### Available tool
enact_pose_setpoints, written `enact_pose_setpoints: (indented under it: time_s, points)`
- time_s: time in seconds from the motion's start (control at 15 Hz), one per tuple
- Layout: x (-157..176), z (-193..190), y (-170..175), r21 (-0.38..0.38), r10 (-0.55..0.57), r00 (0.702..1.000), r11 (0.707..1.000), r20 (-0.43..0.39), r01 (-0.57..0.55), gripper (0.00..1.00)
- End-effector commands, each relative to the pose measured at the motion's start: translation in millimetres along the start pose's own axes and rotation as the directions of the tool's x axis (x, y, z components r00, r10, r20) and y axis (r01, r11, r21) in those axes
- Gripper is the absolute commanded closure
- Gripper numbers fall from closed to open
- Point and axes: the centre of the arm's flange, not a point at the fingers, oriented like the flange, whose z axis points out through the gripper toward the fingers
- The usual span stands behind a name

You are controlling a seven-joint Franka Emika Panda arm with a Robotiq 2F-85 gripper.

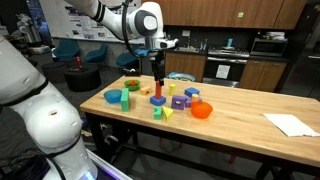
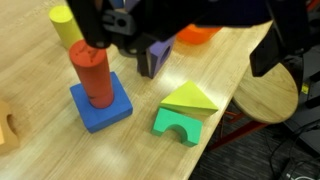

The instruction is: Move the purple block on the left backwards and move the red and blue stacked blocks to the right then place the yellow cylinder in the purple block on the left.

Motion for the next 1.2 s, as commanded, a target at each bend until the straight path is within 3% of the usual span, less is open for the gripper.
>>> enact_pose_setpoints:
  time_s: [0.0,0.4,1.13]
  points:
    - [32,-7,-4,0.08,0.041,0.992,0.996,0.123,-0.051,0.0]
    - [69,5,-4,0.191,0.186,0.96,0.955,0.207,-0.226,0.0]
    - [108,94,13,0.183,0.392,0.878,0.875,0.274,-0.448,0.0]
